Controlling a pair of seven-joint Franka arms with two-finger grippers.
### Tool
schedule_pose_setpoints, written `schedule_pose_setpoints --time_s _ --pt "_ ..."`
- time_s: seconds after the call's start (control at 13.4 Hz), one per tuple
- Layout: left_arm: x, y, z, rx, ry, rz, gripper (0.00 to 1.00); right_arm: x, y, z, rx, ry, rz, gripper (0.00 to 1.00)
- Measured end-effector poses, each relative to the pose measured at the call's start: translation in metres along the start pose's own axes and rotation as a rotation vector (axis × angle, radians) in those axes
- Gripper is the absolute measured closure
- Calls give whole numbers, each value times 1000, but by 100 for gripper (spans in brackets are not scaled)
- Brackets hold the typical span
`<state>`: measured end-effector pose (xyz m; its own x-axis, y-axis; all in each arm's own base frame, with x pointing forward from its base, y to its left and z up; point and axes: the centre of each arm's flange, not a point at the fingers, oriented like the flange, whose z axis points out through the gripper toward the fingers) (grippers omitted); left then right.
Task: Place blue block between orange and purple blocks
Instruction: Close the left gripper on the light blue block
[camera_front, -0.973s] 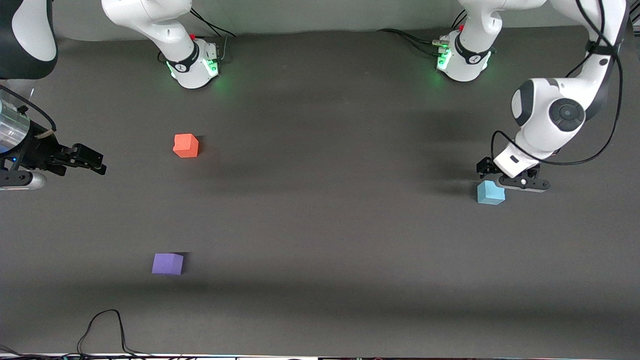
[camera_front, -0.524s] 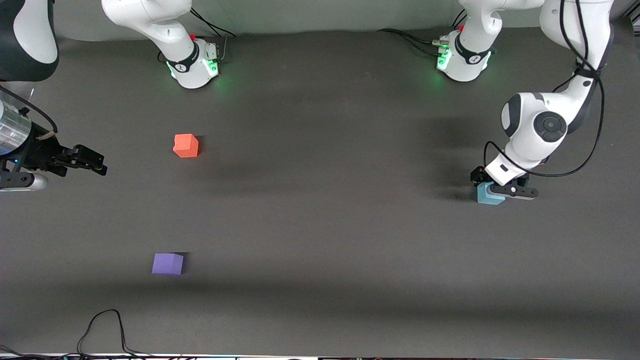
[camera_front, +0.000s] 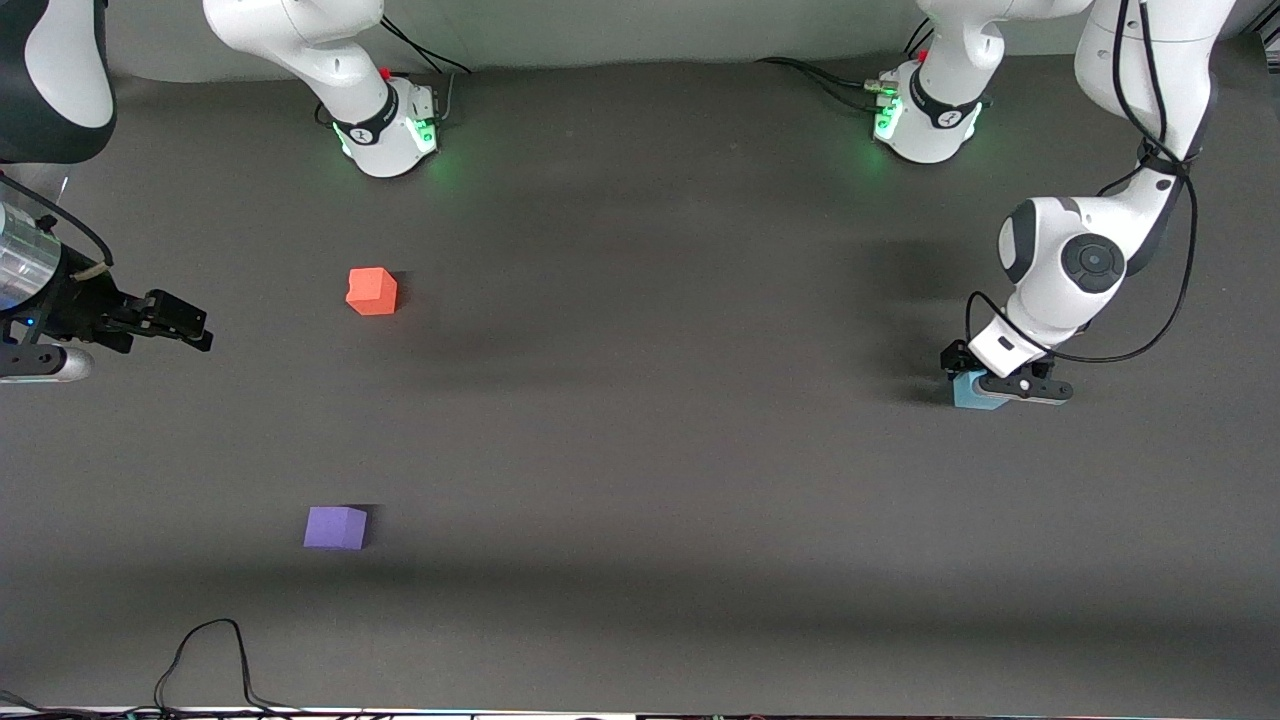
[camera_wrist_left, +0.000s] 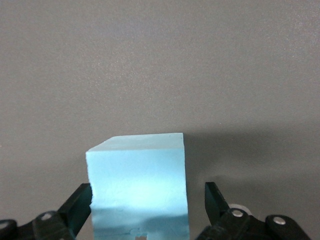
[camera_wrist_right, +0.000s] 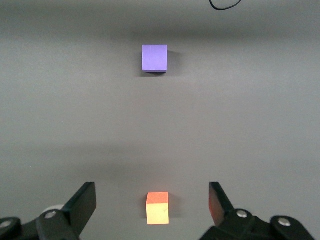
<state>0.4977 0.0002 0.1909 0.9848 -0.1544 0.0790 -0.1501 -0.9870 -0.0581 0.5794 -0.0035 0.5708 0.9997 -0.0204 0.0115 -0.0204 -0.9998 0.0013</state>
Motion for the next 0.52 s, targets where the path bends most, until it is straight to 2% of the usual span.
schedule_pose_setpoints --time_s 0.3,0.37,0.52 --pt "2 0 -1 0 4 -4 4 0 0 0 0 0 0 0" --pt "2 -1 -1 0 5 -9 9 0 0 0 0 0 0 0" --pt "3 -1 -2 0 8 -31 33 0 0 0 0 0 0 0"
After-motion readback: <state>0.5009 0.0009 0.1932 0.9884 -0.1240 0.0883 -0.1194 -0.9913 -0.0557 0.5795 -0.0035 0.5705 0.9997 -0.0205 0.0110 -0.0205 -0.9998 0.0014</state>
